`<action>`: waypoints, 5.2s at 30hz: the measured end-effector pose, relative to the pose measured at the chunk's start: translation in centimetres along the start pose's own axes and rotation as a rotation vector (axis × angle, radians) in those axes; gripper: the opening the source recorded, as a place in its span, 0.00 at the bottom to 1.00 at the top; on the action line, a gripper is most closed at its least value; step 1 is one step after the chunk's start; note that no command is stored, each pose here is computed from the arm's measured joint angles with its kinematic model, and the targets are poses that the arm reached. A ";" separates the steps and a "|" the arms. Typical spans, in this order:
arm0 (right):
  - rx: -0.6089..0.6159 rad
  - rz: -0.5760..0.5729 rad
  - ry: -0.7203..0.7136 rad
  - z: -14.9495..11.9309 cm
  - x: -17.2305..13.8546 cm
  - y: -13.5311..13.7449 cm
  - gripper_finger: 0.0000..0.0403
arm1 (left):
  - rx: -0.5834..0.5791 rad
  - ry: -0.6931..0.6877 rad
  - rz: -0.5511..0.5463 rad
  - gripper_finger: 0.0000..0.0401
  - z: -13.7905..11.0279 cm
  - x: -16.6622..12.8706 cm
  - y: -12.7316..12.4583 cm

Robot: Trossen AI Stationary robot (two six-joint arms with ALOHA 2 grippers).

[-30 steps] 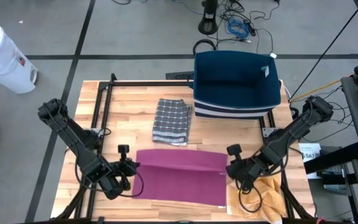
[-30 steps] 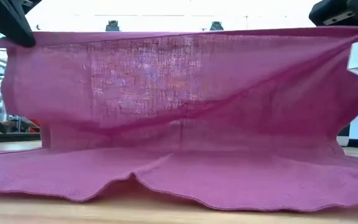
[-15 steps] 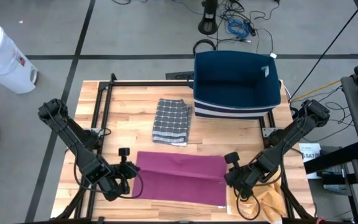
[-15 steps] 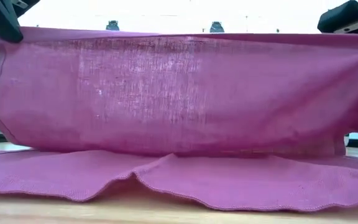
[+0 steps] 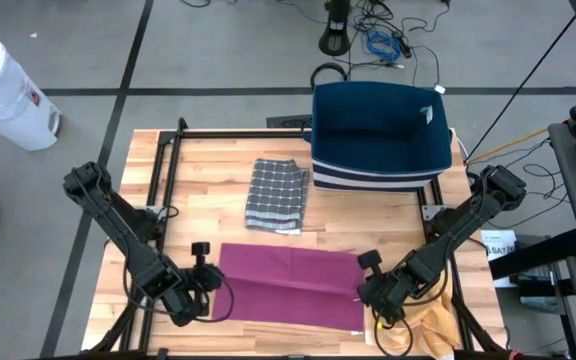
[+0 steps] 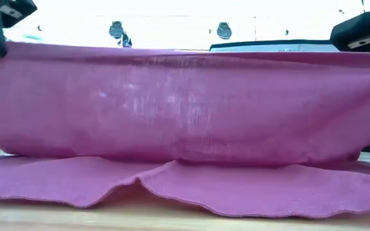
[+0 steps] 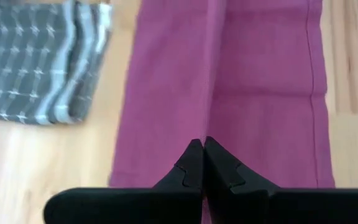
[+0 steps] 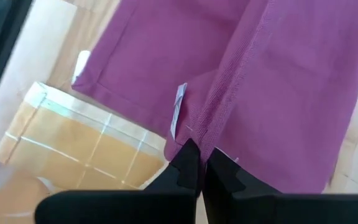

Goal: Fold towel
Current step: Fold the pink towel

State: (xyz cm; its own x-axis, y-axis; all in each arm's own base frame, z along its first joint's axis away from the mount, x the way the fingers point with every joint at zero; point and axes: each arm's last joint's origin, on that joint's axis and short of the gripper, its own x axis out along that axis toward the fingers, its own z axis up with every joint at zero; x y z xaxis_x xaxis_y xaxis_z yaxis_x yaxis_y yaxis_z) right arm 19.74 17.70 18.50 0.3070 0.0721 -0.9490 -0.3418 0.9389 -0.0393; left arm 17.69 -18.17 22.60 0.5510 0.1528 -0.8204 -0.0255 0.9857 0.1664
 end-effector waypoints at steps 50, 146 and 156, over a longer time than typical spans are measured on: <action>0.024 0.176 -0.100 1.8 0.1 -0.5 0.42 | 0.042 0.054 -0.125 0.26 -1.2 1.6 -3.7; 0.040 0.434 -0.190 5.8 10.5 -5.4 0.42 | -0.198 0.156 -0.082 0.32 -3.2 9.3 -2.7; 0.043 0.417 -0.069 4.8 10.5 -5.1 0.42 | -0.158 0.209 -0.023 0.32 -4.1 9.4 -2.1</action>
State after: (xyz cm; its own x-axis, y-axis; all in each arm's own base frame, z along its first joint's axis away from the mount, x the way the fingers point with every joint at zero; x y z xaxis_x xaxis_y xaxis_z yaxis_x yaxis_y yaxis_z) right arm 28.94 15.22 10.24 0.2094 0.4700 -0.8574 -0.4127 0.8375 0.3583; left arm 19.51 -18.50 12.33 0.3694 0.1258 -0.9207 -0.1537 0.9854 0.0730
